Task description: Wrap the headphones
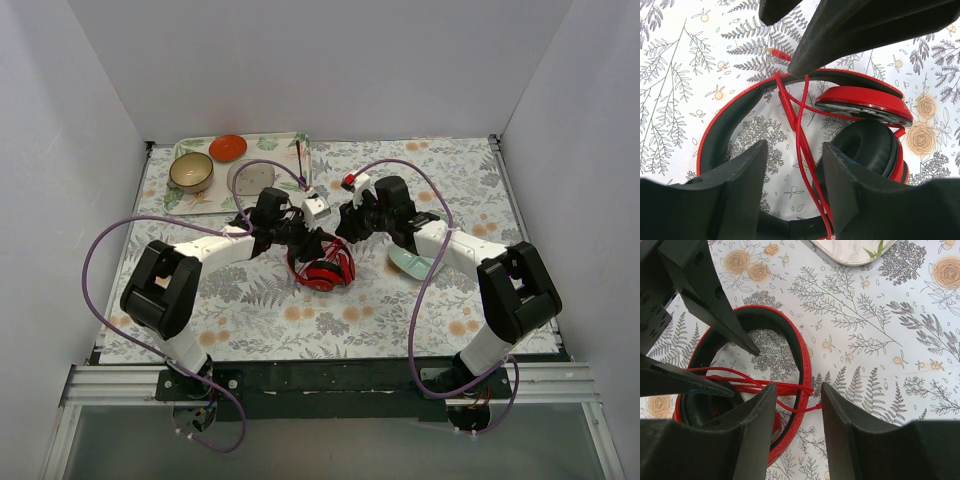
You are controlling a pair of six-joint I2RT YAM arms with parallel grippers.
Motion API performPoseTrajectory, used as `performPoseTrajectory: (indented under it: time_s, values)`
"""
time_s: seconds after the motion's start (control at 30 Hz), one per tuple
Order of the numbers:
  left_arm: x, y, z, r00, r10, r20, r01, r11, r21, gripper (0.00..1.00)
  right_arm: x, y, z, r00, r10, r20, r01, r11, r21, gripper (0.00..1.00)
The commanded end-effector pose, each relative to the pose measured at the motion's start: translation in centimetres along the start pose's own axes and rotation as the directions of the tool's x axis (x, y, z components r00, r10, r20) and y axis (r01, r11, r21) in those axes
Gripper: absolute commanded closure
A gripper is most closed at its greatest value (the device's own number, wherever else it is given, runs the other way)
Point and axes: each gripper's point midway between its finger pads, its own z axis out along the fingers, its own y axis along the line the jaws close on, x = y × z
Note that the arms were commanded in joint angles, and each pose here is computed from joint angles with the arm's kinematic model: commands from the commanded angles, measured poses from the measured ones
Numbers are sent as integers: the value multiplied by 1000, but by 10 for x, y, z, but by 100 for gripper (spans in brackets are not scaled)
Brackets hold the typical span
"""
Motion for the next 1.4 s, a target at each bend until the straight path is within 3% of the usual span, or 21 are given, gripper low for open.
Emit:
performPoseTrajectory:
  time_s: [0.0, 0.17, 0.23, 0.3, 0.33, 0.6, 0.83, 1.1, 1.37]
  values:
    - [-34, -3, -17, 995, 59, 84, -57, 998, -30, 48, -7, -4, -1, 1000, -2, 27, 1, 1000, 13, 51]
    - [-49, -4, -24, 990, 73, 119, -69, 997, -39, 32, -13, -6, -4, 999, 1, 42, -3, 1000, 28, 51]
    - [-54, -5, -26, 988, 78, 130, -74, 997, -39, 18, -15, -7, -5, 999, 4, 50, -5, 999, 33, 51]
    - [-57, -2, -29, 989, 70, 134, -62, 996, -61, 13, -17, -11, -8, 998, 13, 56, -16, 998, 58, 51]
    - [-59, 3, -32, 988, 65, 139, -54, 995, -84, 2, -15, -14, -10, 998, 20, 53, -24, 997, 75, 51]
    - [-64, 59, -100, 985, -6, 173, 73, 920, -384, 2, -15, -65, -76, 977, 103, 185, -160, 933, 323, 46]
    - [-9, 112, -184, 986, -113, 126, 169, 726, -666, 2, 3, -99, -159, 936, 102, 337, -272, 817, 508, 32]
    - [82, 122, -245, 946, -287, 148, 289, 551, -783, 2, 27, -110, -221, 905, 67, 420, -345, 695, 630, 22]
    - [113, 100, -248, 938, -290, 189, 320, 519, -793, 2, 43, -106, -237, 875, 31, 483, -384, 650, 655, 18]
